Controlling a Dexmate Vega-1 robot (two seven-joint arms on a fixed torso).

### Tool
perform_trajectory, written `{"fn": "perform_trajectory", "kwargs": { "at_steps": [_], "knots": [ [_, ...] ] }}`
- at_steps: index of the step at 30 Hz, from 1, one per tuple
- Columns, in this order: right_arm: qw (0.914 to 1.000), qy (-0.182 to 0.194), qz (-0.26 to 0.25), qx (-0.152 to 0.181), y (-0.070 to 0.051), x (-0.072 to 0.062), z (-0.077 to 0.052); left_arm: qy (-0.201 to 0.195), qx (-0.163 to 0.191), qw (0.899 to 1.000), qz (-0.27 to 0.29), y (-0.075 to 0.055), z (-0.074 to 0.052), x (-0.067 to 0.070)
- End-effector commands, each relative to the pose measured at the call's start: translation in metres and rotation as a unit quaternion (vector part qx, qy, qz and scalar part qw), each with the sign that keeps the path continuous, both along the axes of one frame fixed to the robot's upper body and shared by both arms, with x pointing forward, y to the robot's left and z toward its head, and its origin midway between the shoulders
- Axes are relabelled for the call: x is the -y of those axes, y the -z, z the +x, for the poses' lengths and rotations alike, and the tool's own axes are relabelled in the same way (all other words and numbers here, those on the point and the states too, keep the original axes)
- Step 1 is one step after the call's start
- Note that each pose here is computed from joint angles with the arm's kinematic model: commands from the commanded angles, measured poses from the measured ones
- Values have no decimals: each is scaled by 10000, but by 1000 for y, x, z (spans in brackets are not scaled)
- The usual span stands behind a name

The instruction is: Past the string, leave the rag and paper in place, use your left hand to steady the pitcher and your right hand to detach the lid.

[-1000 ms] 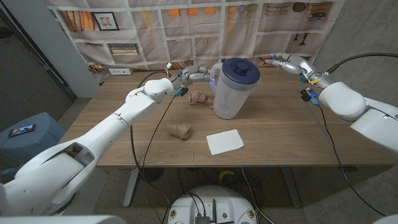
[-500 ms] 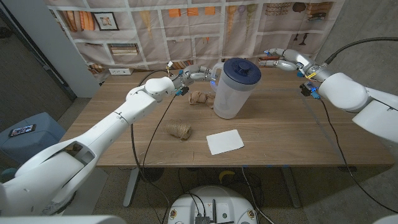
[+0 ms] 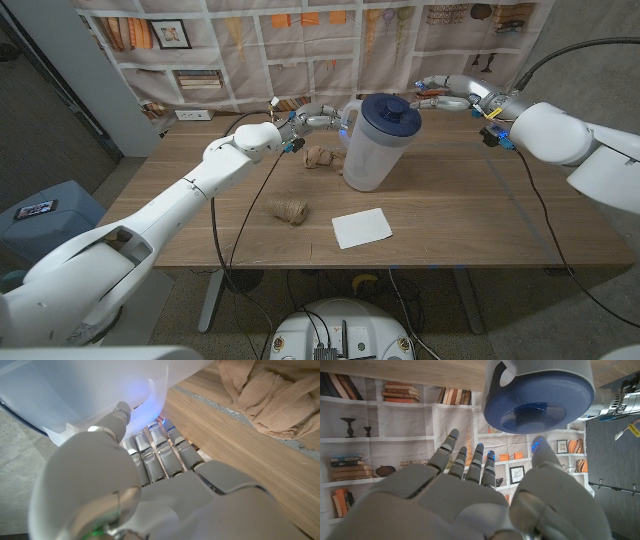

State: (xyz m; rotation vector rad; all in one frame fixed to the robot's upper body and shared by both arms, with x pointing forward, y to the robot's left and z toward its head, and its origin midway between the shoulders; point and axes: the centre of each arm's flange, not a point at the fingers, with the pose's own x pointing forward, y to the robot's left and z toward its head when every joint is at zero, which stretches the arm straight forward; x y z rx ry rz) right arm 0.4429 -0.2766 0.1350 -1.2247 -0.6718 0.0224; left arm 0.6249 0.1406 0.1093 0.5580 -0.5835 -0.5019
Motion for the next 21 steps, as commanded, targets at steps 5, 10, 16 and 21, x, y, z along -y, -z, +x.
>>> {"fn": "perform_trajectory", "kwargs": {
  "at_steps": [5, 10, 16, 21],
  "knots": [
    [9981, 12, -616, 40, -16, -14, -5, -38, 3, 10000, 13, 1, -2, 1],
    [9968, -16, -802, 27, -18, -19, -7, -52, -14, 10000, 9, 2, -3, 0],
    [9950, -87, -983, -157, -24, -20, -4, -47, -18, 10000, 25, 2, -2, 0],
    [9929, -72, -1146, -299, -29, -23, -3, -43, -6, 10000, 34, 2, -3, 0]
  ]
}}
